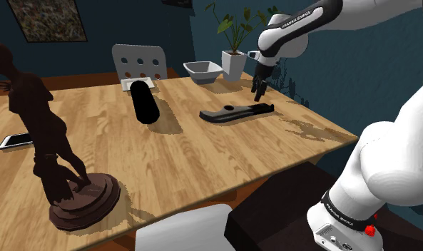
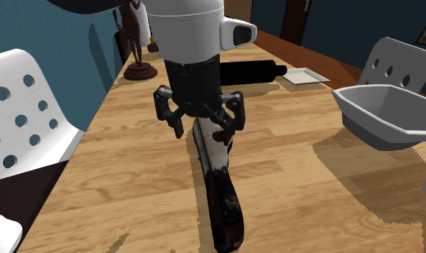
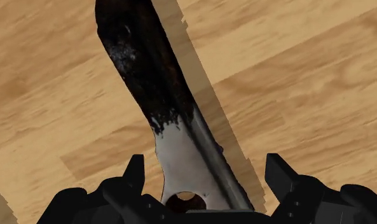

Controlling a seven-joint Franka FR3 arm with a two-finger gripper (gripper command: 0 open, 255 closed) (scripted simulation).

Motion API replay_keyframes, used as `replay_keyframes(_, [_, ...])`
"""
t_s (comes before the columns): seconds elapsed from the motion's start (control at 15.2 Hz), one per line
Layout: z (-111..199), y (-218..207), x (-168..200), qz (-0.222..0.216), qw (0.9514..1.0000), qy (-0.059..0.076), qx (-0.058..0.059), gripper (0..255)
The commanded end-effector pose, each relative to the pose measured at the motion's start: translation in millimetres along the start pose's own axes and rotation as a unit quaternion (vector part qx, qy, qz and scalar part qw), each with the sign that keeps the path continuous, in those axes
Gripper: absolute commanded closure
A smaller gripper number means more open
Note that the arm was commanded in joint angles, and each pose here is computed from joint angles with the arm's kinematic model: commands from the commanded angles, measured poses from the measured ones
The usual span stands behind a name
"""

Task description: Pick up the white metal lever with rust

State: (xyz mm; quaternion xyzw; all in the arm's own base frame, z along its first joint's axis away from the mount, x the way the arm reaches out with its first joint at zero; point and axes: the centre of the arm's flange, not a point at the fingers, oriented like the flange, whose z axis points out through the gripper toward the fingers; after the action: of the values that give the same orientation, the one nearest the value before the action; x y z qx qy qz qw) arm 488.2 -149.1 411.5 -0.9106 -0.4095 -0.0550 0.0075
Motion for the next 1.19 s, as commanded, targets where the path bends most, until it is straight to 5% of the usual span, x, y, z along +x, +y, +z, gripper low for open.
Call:
replay_keyframes(0.0, [22,18,9,-0.044,0.999,-0.002,0.003,0])
replay_keyframes(0.73, [74,27,11,-0.07,0.9975,-0.003,0.006,0])
replay_keyframes(0.79, [74,26,11,-0.07,0.9975,-0.003,0.006,255])
replay_keyframes(1.12, [74,27,11,-0.07,0.9975,-0.002,0.006,255])
